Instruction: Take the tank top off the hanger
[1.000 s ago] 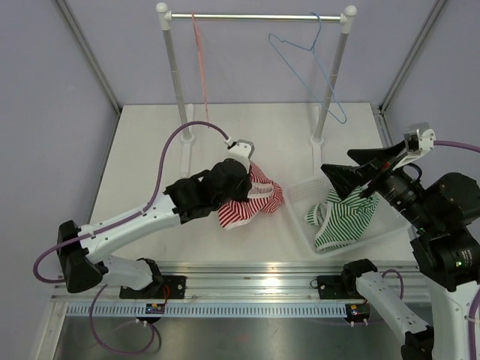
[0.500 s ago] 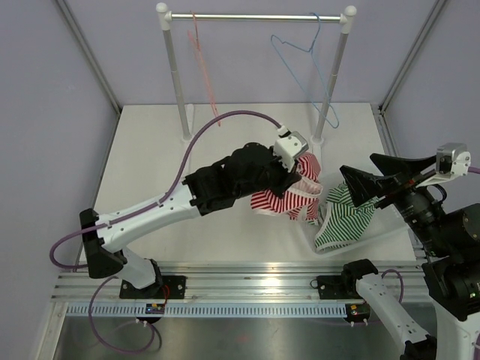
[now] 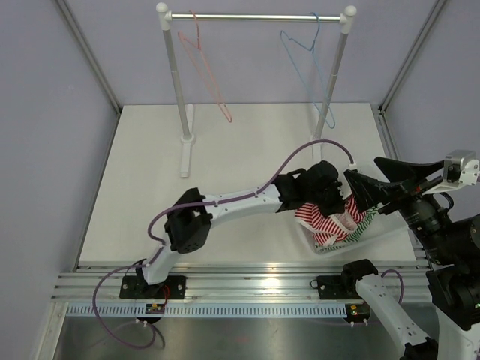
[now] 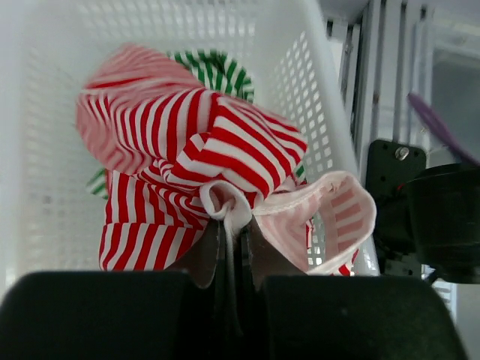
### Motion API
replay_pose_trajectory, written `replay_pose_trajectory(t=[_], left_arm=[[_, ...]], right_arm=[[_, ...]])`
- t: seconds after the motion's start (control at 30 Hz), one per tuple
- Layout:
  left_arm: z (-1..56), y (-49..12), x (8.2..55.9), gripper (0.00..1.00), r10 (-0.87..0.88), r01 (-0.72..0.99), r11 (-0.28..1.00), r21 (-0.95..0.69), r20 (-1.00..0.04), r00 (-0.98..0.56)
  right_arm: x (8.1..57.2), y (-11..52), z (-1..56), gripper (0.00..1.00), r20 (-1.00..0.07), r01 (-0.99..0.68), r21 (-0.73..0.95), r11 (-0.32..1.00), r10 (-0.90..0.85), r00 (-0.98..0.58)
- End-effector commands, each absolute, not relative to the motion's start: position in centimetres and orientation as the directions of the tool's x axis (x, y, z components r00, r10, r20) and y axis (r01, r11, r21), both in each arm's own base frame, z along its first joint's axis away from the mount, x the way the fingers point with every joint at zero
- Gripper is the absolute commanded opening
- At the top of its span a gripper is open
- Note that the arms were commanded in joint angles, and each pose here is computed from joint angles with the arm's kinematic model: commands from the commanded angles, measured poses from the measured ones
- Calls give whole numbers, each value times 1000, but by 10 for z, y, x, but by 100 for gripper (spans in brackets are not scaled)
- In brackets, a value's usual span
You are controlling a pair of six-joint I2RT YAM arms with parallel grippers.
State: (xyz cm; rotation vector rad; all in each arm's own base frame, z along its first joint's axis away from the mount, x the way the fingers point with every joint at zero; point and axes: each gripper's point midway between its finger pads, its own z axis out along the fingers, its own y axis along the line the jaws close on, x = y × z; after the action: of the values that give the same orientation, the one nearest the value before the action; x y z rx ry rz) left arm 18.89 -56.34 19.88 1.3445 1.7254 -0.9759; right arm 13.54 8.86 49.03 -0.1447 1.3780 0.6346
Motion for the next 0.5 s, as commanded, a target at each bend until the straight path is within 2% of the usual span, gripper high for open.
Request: replay_pose_trajectory(t=[0.0, 0.13, 0.27, 0.37, 0.4, 0.47], left_arm=[[164, -589, 186, 0, 477, 981, 109, -163, -857, -195], [129, -595, 196, 1, 529, 975, 156, -158, -820, -217], [122, -593, 195, 11, 544, 974, 160, -160, -809, -222], [147, -588, 194, 29, 496, 967, 186, -174, -833, -246], [155, -586, 195, 44, 479, 966, 192, -175, -842, -248], [182, -581, 195, 55, 430, 966, 198, -165, -871, -237]], right_arm=[[135, 92, 489, 100, -940, -511, 267, 817, 337, 48], [138, 95, 483, 99, -941, -520, 275, 808, 337, 26], [140, 96, 480, 99, -943, -520, 276, 808, 333, 16], [139, 95, 482, 100, -944, -517, 272, 812, 331, 22], [140, 94, 481, 99, -945, -509, 270, 817, 327, 23], [140, 93, 483, 99, -946, -505, 267, 821, 324, 26]])
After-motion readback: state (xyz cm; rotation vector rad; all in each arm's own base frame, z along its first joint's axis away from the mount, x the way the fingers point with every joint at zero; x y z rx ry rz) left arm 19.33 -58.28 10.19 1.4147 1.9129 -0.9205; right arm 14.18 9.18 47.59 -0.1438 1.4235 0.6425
